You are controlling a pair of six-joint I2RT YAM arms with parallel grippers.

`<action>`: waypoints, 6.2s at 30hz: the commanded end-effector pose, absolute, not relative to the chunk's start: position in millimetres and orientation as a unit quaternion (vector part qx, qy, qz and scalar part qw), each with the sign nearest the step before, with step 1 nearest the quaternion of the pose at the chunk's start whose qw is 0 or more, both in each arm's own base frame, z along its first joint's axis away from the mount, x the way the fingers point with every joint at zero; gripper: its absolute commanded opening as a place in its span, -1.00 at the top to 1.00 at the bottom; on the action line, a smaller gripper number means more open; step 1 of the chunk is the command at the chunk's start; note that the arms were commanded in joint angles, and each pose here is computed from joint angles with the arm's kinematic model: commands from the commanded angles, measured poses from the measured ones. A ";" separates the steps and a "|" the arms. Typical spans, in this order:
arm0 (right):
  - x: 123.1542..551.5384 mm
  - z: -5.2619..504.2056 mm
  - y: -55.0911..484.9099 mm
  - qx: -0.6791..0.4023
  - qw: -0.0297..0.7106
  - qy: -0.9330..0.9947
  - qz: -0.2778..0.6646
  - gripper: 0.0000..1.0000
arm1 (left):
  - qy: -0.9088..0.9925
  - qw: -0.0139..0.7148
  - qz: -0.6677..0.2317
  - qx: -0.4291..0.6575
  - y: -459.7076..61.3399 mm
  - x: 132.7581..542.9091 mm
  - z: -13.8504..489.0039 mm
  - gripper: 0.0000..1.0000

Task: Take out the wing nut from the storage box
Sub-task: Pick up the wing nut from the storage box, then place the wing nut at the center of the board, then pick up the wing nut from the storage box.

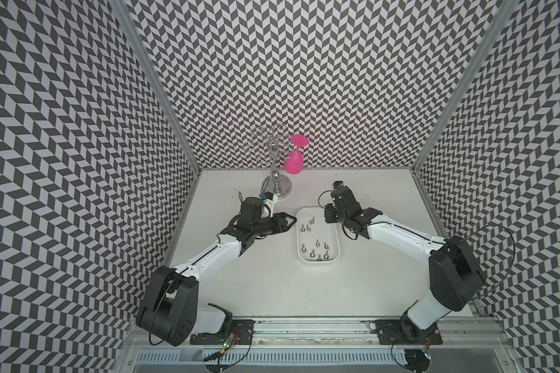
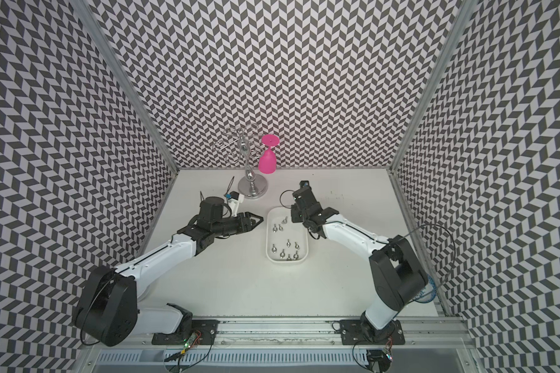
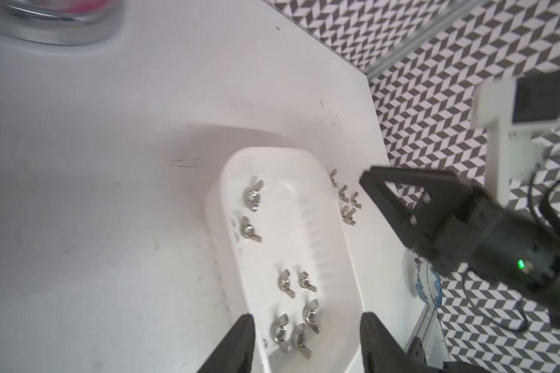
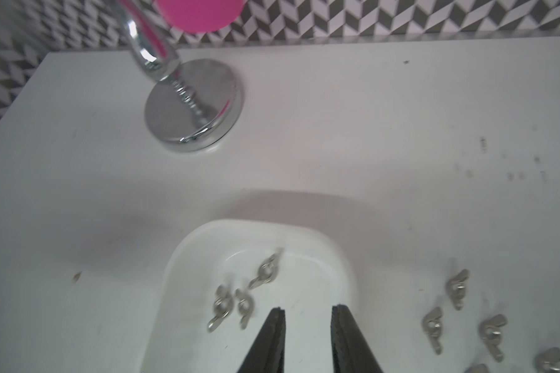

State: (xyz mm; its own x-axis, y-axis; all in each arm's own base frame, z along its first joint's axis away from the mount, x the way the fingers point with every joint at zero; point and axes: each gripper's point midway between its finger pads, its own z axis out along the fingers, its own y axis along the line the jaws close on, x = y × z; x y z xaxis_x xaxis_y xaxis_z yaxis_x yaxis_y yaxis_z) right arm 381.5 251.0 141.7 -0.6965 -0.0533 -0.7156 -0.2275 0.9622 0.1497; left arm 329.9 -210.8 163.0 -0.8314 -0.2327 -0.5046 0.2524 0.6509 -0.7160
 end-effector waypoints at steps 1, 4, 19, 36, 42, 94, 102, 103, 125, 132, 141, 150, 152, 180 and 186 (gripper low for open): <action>346.1 110.6 276.4 -0.115 0.332 0.927 0.134 0.41 | 0.869 0.262 -0.419 -0.021 -185.2 317.8 142.7 -0.12; 336.4 89.6 291.4 -0.131 0.312 0.930 0.142 0.41 | 0.866 0.248 -0.432 -0.042 -173.6 312.7 136.4 -0.11; 333.8 40.2 290.6 -0.139 0.269 0.947 0.111 0.35 | 0.873 0.246 -0.420 -0.037 -167.4 310.4 132.5 -0.12; 325.9 16.6 281.1 -0.131 0.241 0.957 0.091 0.53 | 0.874 0.246 -0.418 -0.039 -166.3 307.9 130.6 -0.12; 323.5 11.2 280.1 -0.124 0.235 0.960 0.093 0.67 | 0.875 0.243 -0.417 -0.040 -166.2 308.1 129.1 -0.12; 477.9 43.6 43.4 0.174 0.319 0.932 0.012 1.00 | 0.823 0.203 -0.505 0.160 -384.7 277.6 185.1 -0.11; 466.7 21.4 40.7 0.178 0.293 0.939 0.002 1.00 | 0.827 0.197 -0.501 0.162 -383.6 273.5 178.4 -0.11; 465.8 20.2 40.7 0.178 0.292 0.940 0.002 1.00 | 0.827 0.198 -0.501 0.162 -384.0 273.5 178.7 -0.11; 463.5 120.0 72.7 0.140 0.369 0.917 0.047 0.40 | 0.833 0.225 -0.480 0.159 -360.8 282.3 189.1 -0.11; 394.0 138.8 217.2 -0.036 0.374 0.921 0.101 0.39 | 0.848 0.269 -0.452 0.069 -271.7 323.1 189.1 -0.11; 356.2 105.1 295.2 -0.129 0.320 0.924 0.163 0.39 | 0.860 0.296 -0.415 -0.033 -167.9 329.1 167.2 -0.13; 369.7 69.4 308.5 -0.148 0.292 0.934 0.142 0.39 | 0.865 0.280 -0.415 -0.038 -158.4 318.4 151.3 -0.13; 372.0 64.8 310.3 -0.152 0.289 0.935 0.138 0.39 | 0.865 0.280 -0.416 -0.037 -159.0 318.5 151.5 -0.13; 403.3 52.3 315.4 -0.136 0.285 0.942 0.115 0.45 | 0.861 0.284 -0.421 -0.030 -156.2 317.3 156.4 -0.12; 403.8 49.8 316.5 -0.137 0.282 0.942 0.118 0.45 | 0.861 0.282 -0.422 -0.030 -155.8 317.2 156.3 -0.13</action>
